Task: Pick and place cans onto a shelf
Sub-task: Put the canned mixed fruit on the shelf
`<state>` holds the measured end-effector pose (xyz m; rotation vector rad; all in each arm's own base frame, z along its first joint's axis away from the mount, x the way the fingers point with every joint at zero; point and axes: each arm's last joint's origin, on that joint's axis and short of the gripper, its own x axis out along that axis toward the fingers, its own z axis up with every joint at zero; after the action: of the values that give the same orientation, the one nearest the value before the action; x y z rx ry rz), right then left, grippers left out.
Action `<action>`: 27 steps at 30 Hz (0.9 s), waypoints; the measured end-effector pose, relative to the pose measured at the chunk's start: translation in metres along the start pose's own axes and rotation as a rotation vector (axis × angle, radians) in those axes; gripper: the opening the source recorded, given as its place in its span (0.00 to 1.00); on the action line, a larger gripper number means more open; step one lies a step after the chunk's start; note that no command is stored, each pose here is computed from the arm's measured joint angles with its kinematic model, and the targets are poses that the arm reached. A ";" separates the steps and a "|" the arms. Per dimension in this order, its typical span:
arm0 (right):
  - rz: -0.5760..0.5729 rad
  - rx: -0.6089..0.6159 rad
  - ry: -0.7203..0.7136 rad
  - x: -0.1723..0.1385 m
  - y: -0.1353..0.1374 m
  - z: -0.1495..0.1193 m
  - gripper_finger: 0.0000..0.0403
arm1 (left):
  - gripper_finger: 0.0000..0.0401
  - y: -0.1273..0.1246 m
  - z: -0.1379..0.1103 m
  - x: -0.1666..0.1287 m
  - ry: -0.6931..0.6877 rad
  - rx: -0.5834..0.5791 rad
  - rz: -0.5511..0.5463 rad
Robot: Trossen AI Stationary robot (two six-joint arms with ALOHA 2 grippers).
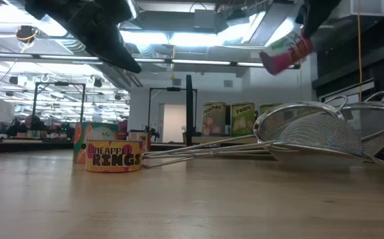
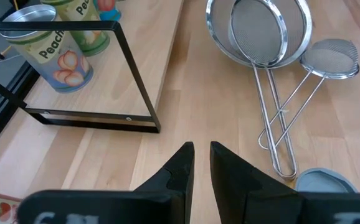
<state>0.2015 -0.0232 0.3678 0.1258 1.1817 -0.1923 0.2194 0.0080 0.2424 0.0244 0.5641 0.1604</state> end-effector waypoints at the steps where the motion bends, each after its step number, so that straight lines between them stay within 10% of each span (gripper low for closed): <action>1: -0.021 -0.005 0.038 0.001 0.000 0.002 0.04 | 0.11 0.000 0.000 0.000 0.000 0.004 0.000; 14: -0.130 -0.070 0.407 0.057 -0.021 0.022 0.04 | 0.11 0.000 0.000 0.000 0.000 0.022 0.000; 27: -0.113 0.016 0.584 0.082 -0.061 -0.015 0.04 | 0.11 0.000 -0.001 0.000 0.010 0.023 0.000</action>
<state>0.2043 -0.0870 0.2862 0.1338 1.7708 -0.2746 0.2189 0.0080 0.2416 0.0459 0.5756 0.1541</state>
